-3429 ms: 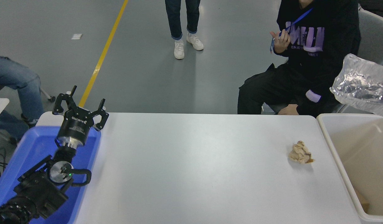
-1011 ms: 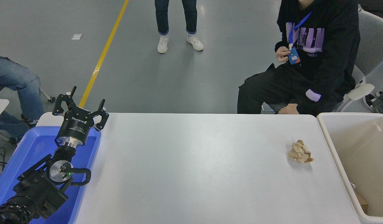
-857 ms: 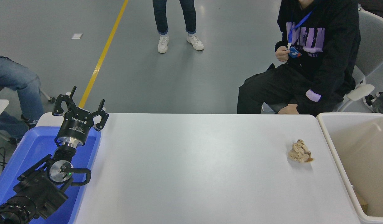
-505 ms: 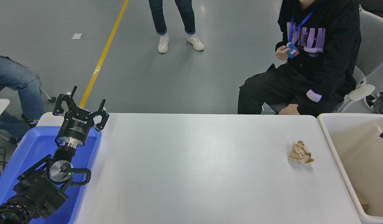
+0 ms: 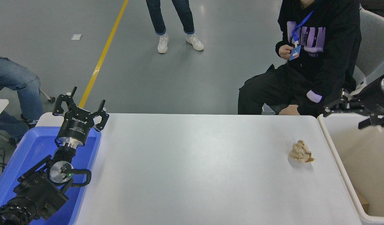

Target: Pick up foil plate and place in dustbin

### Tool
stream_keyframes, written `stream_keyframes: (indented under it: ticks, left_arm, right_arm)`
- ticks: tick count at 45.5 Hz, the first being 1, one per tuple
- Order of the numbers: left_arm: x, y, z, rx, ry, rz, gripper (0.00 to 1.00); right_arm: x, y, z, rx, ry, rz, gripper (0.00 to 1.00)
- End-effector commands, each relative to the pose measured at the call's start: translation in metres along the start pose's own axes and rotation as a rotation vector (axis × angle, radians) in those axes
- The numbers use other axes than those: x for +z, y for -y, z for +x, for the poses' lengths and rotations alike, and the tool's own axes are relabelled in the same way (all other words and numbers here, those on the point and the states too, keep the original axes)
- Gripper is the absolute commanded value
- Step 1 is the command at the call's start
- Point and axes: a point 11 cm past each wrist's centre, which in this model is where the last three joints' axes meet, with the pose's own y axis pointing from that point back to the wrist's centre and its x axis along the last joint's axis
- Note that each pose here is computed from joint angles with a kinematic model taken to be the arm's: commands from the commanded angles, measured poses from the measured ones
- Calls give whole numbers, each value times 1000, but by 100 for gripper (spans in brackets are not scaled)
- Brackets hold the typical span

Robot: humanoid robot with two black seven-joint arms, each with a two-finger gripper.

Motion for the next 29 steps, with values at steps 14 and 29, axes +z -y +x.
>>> stream_keyframes:
  ticks: [14,29]
  left_arm:
    - [0,0,0,-2,0,1,98]
    - [0,0,0,-4,1,2,98]
  right_arm:
    - [-104,-44,-17,7,-295,96,100]
    - [-98,-45,-13,14,-276,74,100]
